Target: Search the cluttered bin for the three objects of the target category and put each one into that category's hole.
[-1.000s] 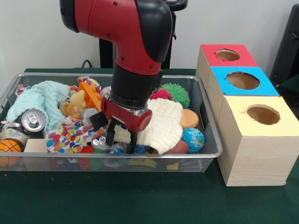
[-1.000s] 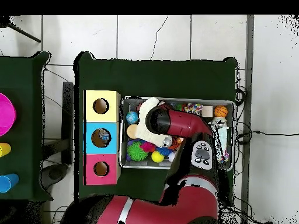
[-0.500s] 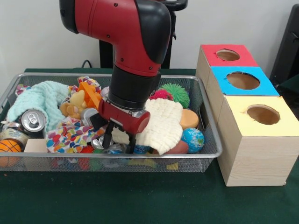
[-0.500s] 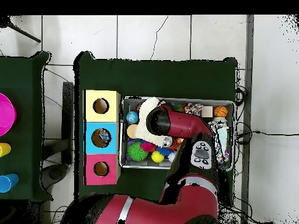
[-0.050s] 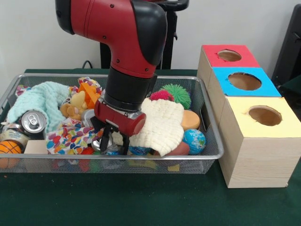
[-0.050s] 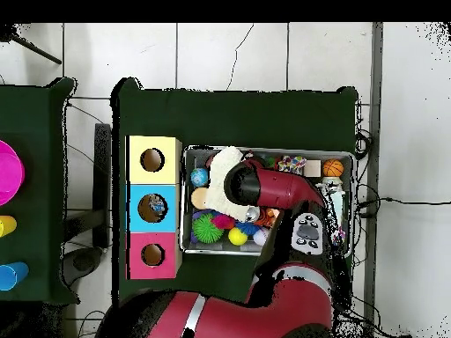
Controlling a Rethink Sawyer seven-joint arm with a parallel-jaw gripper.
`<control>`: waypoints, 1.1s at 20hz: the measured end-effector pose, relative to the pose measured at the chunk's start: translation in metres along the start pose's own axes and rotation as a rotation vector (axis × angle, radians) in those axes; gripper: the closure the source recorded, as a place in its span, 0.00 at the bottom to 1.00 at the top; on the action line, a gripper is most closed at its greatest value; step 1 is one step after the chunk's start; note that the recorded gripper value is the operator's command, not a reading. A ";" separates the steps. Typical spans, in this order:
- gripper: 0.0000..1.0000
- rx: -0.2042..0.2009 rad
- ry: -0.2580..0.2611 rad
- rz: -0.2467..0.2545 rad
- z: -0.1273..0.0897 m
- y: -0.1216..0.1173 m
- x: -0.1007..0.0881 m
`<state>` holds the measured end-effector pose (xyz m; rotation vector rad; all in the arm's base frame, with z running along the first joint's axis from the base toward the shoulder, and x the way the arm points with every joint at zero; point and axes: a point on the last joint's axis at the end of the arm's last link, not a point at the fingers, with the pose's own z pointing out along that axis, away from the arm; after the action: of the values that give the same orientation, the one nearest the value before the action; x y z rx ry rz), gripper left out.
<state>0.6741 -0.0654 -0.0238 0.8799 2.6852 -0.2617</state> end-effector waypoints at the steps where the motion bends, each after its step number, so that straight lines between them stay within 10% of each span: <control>1: 1.00 0.000 0.000 -0.001 0.000 0.000 0.000; 22: 1.00 0.015 0.036 -0.007 -0.035 0.014 -0.011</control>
<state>0.6826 -0.0514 0.0122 0.8877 2.7235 -0.2701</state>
